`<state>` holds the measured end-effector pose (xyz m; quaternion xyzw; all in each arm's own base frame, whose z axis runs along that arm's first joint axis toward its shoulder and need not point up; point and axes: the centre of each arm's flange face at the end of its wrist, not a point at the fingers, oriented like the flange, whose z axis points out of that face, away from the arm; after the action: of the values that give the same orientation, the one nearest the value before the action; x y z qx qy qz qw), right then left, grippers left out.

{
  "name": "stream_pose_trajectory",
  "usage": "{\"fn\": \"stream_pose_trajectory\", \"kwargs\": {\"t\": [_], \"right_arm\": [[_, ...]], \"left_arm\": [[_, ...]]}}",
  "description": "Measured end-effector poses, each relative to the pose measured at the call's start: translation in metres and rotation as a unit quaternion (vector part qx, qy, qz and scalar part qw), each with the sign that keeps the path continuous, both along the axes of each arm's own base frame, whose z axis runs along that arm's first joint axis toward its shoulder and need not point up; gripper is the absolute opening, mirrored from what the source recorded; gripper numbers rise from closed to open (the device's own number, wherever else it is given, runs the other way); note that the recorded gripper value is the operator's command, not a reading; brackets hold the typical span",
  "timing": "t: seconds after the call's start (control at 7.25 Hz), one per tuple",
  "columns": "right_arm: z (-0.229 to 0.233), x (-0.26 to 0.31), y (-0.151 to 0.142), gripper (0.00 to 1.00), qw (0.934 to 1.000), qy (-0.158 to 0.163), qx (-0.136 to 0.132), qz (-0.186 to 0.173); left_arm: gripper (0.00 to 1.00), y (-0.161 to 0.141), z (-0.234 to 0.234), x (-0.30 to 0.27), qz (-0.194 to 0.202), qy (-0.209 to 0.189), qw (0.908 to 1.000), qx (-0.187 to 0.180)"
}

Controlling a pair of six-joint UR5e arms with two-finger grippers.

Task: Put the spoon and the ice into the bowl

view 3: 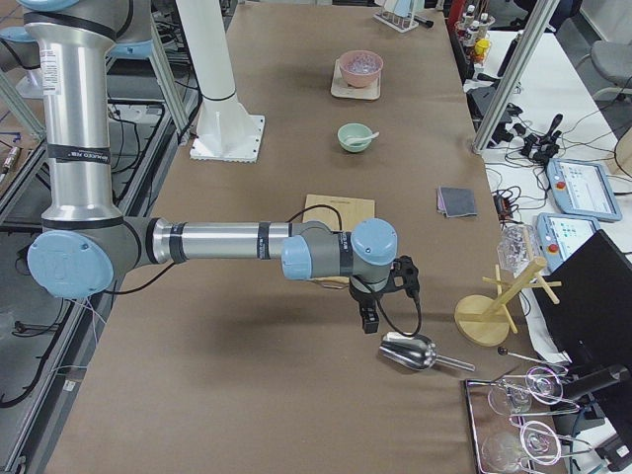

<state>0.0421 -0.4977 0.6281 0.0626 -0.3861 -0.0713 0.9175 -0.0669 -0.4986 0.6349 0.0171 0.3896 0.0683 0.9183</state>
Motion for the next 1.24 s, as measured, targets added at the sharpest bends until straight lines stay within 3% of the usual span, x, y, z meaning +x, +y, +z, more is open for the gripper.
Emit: {"fn": "stream_pose_trajectory", "kwargs": {"t": [1.24], "right_arm": [[0.012,0.007,0.03,1.0,1.0,-0.006,-0.007,0.001]], "left_arm": [[0.98,0.013,0.006,0.0,-0.003,-0.002,0.9999,-0.011]]}}
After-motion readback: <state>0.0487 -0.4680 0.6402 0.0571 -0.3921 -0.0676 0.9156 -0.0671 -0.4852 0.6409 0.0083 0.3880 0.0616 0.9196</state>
